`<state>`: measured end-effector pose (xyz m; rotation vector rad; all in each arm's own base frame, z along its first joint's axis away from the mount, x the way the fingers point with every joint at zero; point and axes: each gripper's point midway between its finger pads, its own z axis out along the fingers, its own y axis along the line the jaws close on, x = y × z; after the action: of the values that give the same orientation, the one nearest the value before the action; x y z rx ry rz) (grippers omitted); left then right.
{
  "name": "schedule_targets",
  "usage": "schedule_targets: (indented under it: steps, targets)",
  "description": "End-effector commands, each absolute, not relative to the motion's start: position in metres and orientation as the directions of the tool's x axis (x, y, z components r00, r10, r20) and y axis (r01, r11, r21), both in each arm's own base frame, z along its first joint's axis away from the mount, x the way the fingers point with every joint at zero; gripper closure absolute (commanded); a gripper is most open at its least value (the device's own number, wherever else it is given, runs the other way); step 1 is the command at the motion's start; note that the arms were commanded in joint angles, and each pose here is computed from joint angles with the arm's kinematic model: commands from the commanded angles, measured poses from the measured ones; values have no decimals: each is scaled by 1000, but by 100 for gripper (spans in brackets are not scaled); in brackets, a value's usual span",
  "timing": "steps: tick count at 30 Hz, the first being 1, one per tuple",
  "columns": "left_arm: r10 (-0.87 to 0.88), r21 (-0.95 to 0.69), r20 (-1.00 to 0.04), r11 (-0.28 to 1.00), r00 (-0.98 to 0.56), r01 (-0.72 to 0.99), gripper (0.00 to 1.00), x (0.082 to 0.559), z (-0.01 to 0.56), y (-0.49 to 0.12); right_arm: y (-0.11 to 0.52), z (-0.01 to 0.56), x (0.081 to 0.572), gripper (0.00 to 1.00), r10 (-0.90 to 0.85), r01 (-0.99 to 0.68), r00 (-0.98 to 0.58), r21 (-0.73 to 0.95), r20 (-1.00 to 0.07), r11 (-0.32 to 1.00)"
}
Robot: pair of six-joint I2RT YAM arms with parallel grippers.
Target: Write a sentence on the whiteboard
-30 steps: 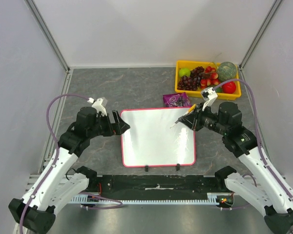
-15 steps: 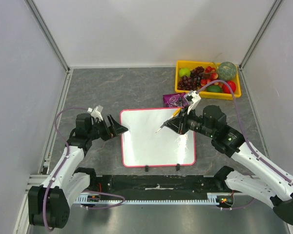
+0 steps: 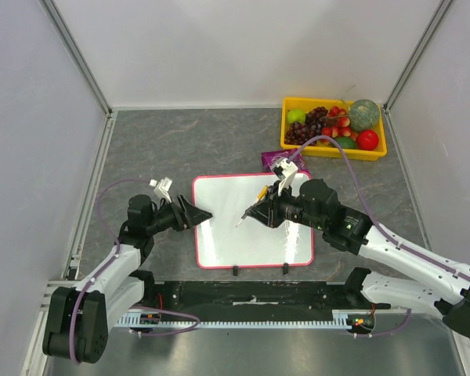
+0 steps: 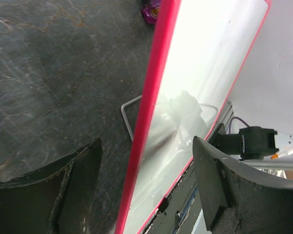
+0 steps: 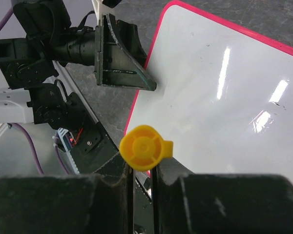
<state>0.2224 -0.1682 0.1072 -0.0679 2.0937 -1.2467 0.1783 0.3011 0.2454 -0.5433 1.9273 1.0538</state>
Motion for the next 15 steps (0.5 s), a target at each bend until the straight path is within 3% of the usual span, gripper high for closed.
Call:
schedule_targets:
  steps: [1,15]
  targets:
    - [-361,-776,-601,478,-713,412,21,222,125,-180,305,271,190,100,91,-694,-488,449,-868,562]
    - [-272,-735,-652,454,-708,504,40,193,102,-188,292,268,189,100,78,-676,-482,427,-872,601]
